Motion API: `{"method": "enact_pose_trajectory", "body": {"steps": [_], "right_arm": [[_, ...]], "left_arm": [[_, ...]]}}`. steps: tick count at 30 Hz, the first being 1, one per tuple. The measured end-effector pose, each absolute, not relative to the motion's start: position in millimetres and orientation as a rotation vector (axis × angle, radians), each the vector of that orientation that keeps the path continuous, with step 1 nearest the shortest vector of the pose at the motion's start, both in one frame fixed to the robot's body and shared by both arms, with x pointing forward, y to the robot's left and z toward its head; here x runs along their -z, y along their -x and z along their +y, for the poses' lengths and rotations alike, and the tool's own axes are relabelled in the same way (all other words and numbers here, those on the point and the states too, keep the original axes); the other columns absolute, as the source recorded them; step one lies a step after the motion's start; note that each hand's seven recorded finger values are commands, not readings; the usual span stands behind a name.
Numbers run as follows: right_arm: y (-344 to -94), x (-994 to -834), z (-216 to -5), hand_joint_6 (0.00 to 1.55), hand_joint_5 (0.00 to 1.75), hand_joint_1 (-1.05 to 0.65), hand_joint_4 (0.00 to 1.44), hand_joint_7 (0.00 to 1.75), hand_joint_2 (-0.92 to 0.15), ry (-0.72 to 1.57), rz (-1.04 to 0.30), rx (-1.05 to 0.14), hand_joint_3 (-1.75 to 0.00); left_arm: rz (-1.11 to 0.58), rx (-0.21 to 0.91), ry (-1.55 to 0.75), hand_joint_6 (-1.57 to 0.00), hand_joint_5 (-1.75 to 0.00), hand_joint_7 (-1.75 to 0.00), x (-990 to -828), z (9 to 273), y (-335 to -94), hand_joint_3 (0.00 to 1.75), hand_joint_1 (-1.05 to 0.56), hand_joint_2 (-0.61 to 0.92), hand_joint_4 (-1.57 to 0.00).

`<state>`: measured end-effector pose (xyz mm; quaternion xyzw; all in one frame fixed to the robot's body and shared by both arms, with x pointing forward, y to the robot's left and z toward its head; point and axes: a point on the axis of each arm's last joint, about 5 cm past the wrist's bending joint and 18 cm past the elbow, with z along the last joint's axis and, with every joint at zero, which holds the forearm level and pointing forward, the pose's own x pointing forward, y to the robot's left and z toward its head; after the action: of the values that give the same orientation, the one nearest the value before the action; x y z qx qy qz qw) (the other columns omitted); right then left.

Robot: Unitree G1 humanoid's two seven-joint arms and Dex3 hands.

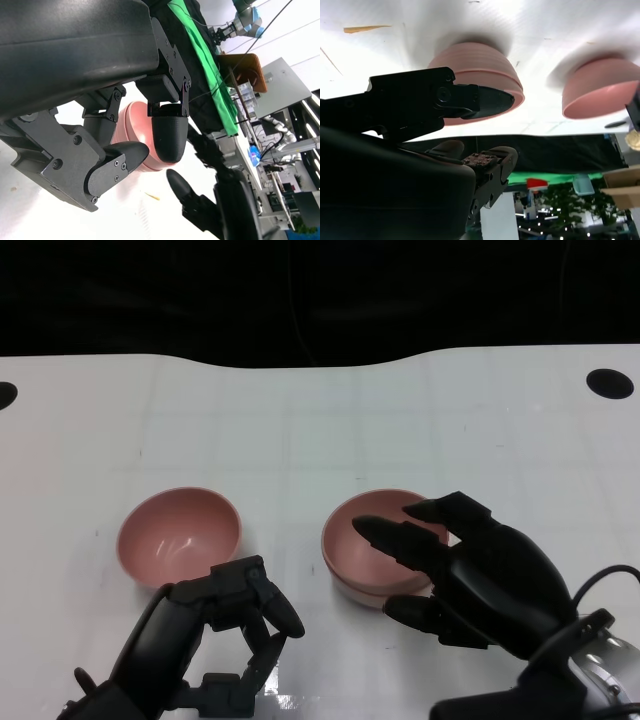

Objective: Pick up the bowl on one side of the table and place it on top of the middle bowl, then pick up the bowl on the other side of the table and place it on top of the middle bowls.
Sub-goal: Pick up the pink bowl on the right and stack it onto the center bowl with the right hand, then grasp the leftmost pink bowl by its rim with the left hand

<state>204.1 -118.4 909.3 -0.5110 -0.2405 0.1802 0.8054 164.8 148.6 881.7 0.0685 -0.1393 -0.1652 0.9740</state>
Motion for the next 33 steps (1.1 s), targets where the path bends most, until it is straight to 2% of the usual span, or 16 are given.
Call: {"method": "enact_pose_trajectory", "body": {"steps": [4,9,15,20,21,22,23,24,25,28,33], "right_arm": [[-197.2,-908.9,-125.1,0.41,0.86,-0.63,0.02,0.07,-0.92,1.033,-0.574,-0.329,-0.3],[-189.2,-904.8,-132.1,0.51,0.92,-0.56,0.13,0.11,-0.92,0.953,-0.625,-0.303,-0.21],[-181.0,-902.7,-143.4,0.72,0.99,-0.44,0.39,0.23,-0.92,0.849,-0.596,-0.301,-0.16],[-170.7,-899.8,-148.2,0.83,1.15,-0.32,0.65,0.48,-0.92,0.753,-0.602,-0.308,-0.1],[-168.4,-898.9,-148.9,0.83,1.21,-0.29,0.71,0.62,-0.91,0.731,-0.602,-0.307,-0.11],[-166.0,-898.2,-149.6,0.83,1.24,-0.27,0.73,0.69,-0.91,0.706,-0.6,-0.3,-0.13],[-163.5,-897.5,-149.8,0.81,1.26,-0.24,0.75,0.77,-0.87,0.679,-0.597,-0.29,-0.2],[-161.7,-896.8,-149.7,0.8,1.27,-0.23,0.75,0.84,-0.77,0.66,-0.595,-0.284,-0.4],[-159.6,-895.9,-149.4,0.8,1.29,-0.2,0.77,0.9,-0.6,0.642,-0.592,-0.279,-0.72],[-154.6,-893.1,-147.7,0.83,1.35,-0.16,0.79,0.99,-0.41,0.595,-0.579,-0.263,-1.1],[-149.7,-889.7,-145.9,0.86,1.44,-0.09,0.81,1.06,-0.31,0.549,-0.548,-0.245,-1.29]], "left_arm": [[-0.281,0.333,-0.138,-0.74,-1.57,-1.28,-881.7,148.6,-164.6,1.2,-0.16,0.43,-0.76],[-0.281,0.333,-0.138,-0.74,-1.59,-1.28,-881.6,148.8,-164.6,1.22,-0.15,0.42,-0.74],[-0.281,0.332,-0.138,-0.74,-1.58,-1.29,-881.7,148.7,-164.6,1.23,-0.16,0.41,-0.75],[-0.279,0.332,-0.135,-0.74,-1.57,-1.28,-881.9,148.2,-164.8,1.24,-0.16,0.4,-0.76],[-0.279,0.332,-0.134,-0.74,-1.56,-1.28,-882.0,147.9,-164.9,1.24,-0.16,0.4,-0.76],[-0.28,0.331,-0.133,-0.74,-1.56,-1.28,-882.3,147.8,-164.9,1.24,-0.16,0.4,-0.76],[-0.281,0.331,-0.132,-0.74,-1.56,-1.28,-882.4,147.7,-164.9,1.24,-0.16,0.4,-0.76],[-0.281,0.331,-0.132,-0.74,-1.55,-1.27,-882.4,147.7,-164.9,1.23,-0.16,0.4,-0.76],[-0.281,0.33,-0.131,-0.74,-1.55,-1.27,-882.4,147.7,-164.9,1.23,-0.15,0.41,-0.76],[-0.281,0.325,-0.122,-0.75,-1.55,-1.26,-882.5,148.3,-165.0,1.24,-0.15,0.4,-0.76],[-0.271,0.31,-0.103,-0.76,-1.59,-1.25,-882.2,150.7,-165.3,1.25,-0.17,0.4,-0.75]]}}
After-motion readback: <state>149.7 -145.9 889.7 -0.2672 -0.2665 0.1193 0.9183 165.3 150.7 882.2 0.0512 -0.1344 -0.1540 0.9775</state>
